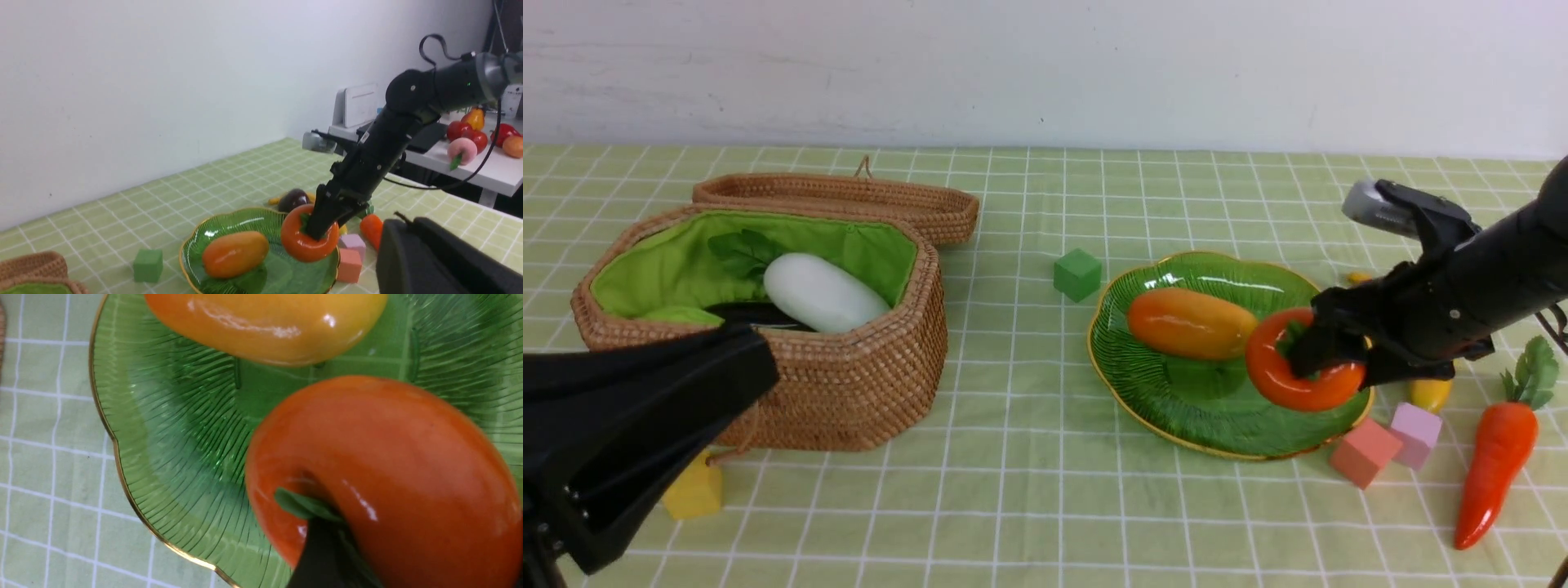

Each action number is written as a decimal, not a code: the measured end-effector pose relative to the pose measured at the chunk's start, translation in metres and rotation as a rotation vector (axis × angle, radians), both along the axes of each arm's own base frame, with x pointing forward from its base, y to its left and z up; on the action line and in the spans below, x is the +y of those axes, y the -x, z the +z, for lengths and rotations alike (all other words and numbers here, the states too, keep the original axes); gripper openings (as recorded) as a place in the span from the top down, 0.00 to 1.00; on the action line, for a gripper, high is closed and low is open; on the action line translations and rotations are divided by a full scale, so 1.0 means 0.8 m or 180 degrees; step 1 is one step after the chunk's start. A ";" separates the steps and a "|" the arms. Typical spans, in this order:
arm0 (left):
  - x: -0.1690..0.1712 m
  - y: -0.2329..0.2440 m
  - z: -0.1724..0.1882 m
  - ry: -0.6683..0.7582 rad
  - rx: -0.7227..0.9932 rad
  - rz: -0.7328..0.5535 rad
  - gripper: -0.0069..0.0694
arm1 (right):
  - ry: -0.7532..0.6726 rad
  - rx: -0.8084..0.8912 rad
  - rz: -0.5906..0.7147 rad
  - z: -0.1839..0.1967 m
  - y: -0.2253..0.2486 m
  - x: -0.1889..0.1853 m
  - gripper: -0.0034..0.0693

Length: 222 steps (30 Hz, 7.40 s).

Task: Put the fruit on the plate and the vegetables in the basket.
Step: Grab a tomato with your right arm and place it on the plate on the right, then use the right arm to grab a carrot and put it into the left basket, then use the right arm to grab a banana and put it into the right plate

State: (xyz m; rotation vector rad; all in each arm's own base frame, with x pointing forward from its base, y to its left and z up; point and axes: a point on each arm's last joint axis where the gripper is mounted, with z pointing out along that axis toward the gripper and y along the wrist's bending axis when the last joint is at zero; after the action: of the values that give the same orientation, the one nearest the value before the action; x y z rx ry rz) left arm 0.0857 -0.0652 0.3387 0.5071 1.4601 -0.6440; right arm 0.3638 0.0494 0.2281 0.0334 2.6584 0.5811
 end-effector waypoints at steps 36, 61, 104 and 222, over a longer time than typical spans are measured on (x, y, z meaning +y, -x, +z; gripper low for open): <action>-0.006 0.006 -0.009 -0.0528 -0.0174 -0.0228 0.88 | 0.0613 0.0051 0.0329 0.151 0.110 -0.019 0.84; -0.006 0.011 -0.036 -0.0955 0.0468 -0.0356 0.93 | 0.0657 0.0025 0.0208 0.147 0.115 -0.022 0.79; -0.005 0.007 -0.028 -0.0718 0.0388 -0.0248 0.92 | 0.0823 0.1291 -0.1253 -0.091 0.009 -0.122 0.50; 0.014 0.025 -0.055 -0.0503 0.0630 0.0224 0.93 | 0.0561 0.0410 -0.0549 0.083 -0.004 -0.076 0.74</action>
State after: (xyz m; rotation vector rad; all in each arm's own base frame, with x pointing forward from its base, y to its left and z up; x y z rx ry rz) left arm 0.0659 -0.0543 0.2944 0.5228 1.7178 -0.5371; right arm 0.3667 -0.0115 0.2949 0.2538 2.7844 0.2970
